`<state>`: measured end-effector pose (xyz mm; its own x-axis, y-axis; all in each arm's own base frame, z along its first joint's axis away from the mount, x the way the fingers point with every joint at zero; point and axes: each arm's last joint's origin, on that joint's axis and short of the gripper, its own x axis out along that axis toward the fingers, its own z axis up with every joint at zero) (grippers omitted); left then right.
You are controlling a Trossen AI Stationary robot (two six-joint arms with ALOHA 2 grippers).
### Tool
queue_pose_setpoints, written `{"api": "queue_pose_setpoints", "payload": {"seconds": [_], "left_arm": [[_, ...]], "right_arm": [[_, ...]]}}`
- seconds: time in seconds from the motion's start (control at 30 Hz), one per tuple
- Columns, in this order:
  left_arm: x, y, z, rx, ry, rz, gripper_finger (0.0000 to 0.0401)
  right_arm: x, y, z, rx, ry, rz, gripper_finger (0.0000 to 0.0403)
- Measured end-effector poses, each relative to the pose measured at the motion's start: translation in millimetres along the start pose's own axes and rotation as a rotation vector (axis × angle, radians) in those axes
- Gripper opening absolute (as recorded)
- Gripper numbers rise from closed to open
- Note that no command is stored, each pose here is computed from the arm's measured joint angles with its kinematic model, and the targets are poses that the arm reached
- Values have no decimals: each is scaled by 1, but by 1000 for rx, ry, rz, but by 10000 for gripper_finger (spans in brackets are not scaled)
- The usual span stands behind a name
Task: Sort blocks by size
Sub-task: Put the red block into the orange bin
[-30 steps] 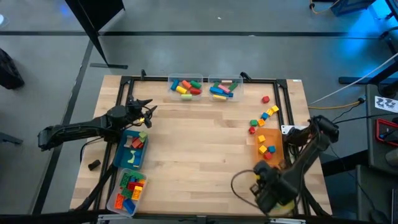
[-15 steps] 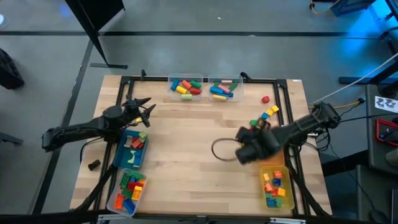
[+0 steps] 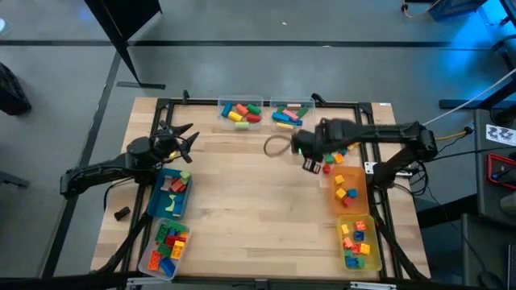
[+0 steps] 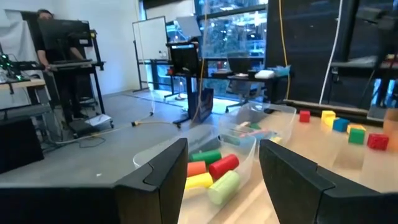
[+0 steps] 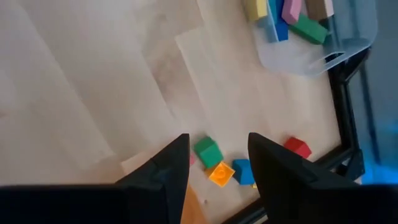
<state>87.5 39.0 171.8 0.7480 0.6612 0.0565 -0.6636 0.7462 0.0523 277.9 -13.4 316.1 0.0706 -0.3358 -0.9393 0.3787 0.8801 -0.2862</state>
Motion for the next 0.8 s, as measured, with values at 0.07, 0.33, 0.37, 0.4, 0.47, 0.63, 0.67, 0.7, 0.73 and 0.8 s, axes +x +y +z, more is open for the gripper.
{"api": "queue_pose_setpoints", "payload": {"seconds": [0.07, 0.33, 0.37, 0.4, 0.47, 0.63, 0.67, 0.7, 0.73, 0.8], "left_arm": [[0, 0, 0, 0, 1, 0, 184], [0, 0, 0, 0, 1, 0, 184], [0, 0, 0, 0, 1, 0, 184], [0, 0, 0, 0, 1, 0, 184], [0, 0, 0, 0, 1, 0, 184], [0, 0, 0, 0, 1, 0, 184], [0, 0, 0, 0, 1, 0, 184], [0, 0, 0, 0, 1, 0, 184], [0, 0, 0, 0, 1, 0, 184], [0, 0, 0, 0, 1, 0, 184]], "right_arm": [[6, -16, 5, -3, 26, 36, 165], [32, -94, 14, 132, 100, 75, 165], [35, -104, 13, 158, 103, 71, 165], [38, -114, 13, 187, 108, 65, 165], [43, -133, 9, 253, 124, 52, 165], [64, -170, -6, 440, 196, 10, 165], [70, -175, -11, 474, 219, 6, 165], [78, -179, -15, 507, 239, 2, 165], [85, -181, -19, 527, 255, 0, 165], [101, -184, -28, 555, 288, 2, 165]]}}
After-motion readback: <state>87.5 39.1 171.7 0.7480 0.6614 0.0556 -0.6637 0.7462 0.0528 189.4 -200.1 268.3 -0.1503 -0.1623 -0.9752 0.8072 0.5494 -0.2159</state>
